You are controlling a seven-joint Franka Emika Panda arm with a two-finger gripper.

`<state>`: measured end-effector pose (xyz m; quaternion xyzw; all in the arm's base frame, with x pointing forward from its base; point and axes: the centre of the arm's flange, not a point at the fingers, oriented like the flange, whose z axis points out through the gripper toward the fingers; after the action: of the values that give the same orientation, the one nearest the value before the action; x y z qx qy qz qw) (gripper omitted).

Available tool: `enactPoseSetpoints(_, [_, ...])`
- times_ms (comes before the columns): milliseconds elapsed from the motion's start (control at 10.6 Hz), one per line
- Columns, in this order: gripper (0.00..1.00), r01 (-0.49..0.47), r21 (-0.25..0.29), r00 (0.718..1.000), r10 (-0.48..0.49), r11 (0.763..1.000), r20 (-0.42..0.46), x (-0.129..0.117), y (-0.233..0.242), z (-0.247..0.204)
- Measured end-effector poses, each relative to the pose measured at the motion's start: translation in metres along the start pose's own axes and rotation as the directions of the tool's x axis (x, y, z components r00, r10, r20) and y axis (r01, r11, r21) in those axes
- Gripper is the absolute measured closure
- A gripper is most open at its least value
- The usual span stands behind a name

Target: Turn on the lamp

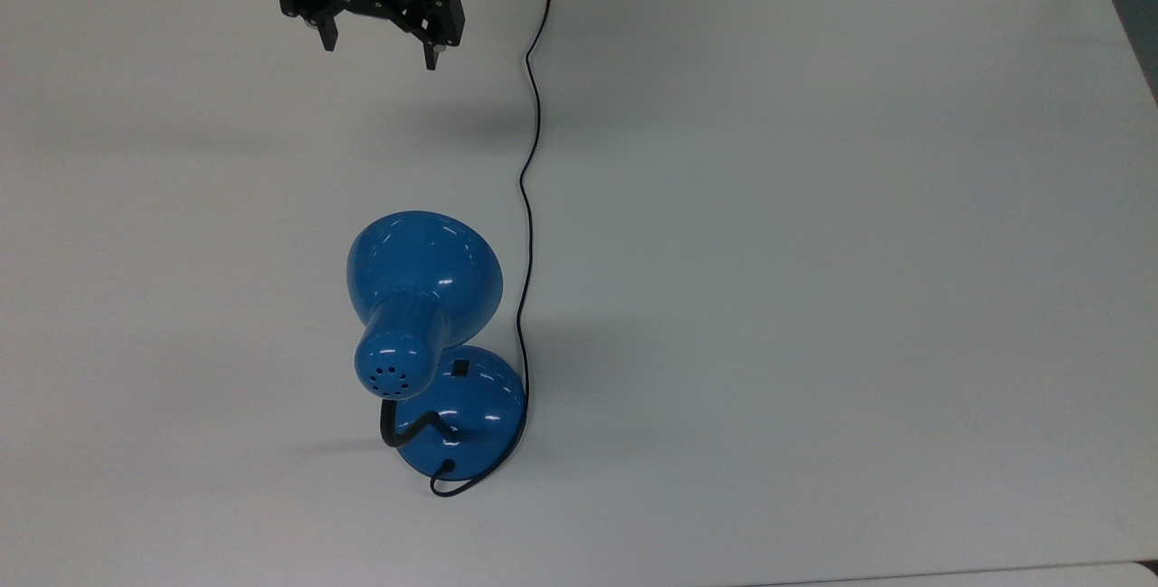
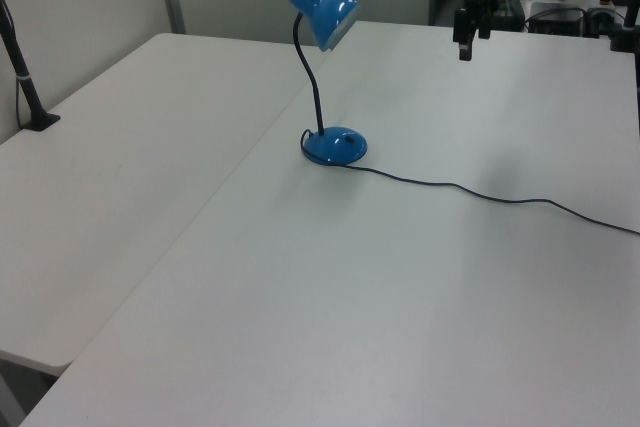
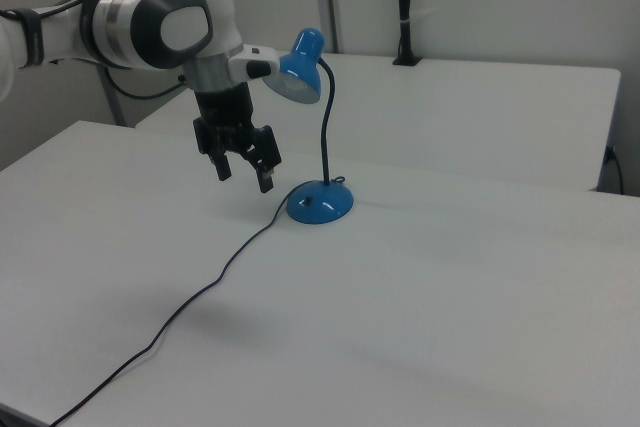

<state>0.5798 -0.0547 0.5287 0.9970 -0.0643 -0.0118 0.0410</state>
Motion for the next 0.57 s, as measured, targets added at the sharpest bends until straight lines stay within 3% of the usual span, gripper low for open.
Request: enactPoseSetpoints(566, [0.0, 0.009, 0.005, 1.0, -0.009, 1.0, -0.002, 0.0003, 0.0007, -0.0013])
